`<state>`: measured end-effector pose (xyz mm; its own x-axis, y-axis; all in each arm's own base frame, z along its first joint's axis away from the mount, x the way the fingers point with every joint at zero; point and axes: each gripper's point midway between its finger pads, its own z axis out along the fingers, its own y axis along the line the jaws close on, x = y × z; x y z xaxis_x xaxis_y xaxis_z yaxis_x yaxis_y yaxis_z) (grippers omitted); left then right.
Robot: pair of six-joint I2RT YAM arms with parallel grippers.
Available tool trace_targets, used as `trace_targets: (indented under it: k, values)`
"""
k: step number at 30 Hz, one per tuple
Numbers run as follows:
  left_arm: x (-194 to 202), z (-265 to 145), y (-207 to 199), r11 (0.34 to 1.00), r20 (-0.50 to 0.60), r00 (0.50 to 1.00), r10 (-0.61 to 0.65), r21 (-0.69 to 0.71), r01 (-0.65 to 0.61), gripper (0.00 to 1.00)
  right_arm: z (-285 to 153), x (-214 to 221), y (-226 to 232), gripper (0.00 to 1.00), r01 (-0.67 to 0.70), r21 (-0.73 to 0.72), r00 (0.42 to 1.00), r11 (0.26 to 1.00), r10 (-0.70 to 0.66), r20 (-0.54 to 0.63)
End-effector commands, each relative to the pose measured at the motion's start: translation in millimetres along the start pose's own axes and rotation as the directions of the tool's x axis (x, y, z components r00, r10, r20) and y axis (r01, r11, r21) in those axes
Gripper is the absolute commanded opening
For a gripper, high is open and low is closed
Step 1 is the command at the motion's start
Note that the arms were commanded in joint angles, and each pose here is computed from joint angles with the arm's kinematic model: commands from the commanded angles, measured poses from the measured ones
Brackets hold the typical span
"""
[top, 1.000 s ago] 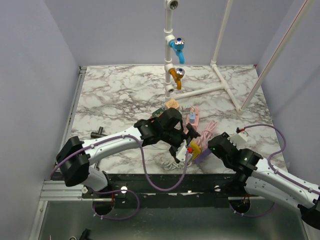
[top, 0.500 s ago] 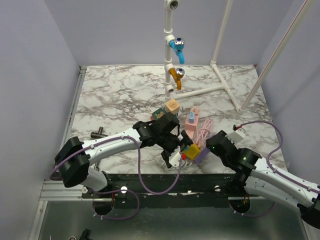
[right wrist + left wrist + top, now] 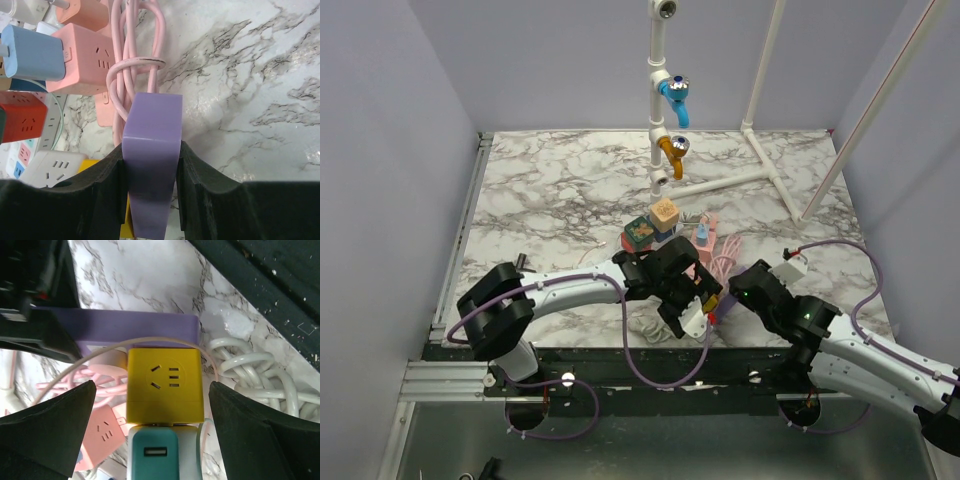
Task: Pull the plug off the socket
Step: Remove the plug from the socket.
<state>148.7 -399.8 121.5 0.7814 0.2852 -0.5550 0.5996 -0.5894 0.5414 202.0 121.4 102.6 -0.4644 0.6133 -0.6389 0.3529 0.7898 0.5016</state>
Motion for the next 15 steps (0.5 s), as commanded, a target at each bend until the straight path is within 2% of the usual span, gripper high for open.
trace_targets:
  k: [1,12,15]
  values:
    - [17.9,5.9,-2.0,1.0,-0.081,0.997,-0.008,0.006,0.008,0.99,-9.1,-15.7,45.3,0.01,-0.18,-0.148,0.983,0.972,0.183,0.007]
    - [32.3,5.2,-23.7,0.999,-0.127,0.992,-0.002,0.035,0.007,0.98,-7.3,-14.0,42.6,0.01,-0.188,-0.144,0.982,0.972,0.191,0.009]
    - [33.2,9.4,-17.1,0.999,-0.131,0.991,-0.002,0.032,0.006,0.85,-7.3,-13.6,46.1,0.01,-0.183,-0.152,0.983,0.971,0.185,0.004]
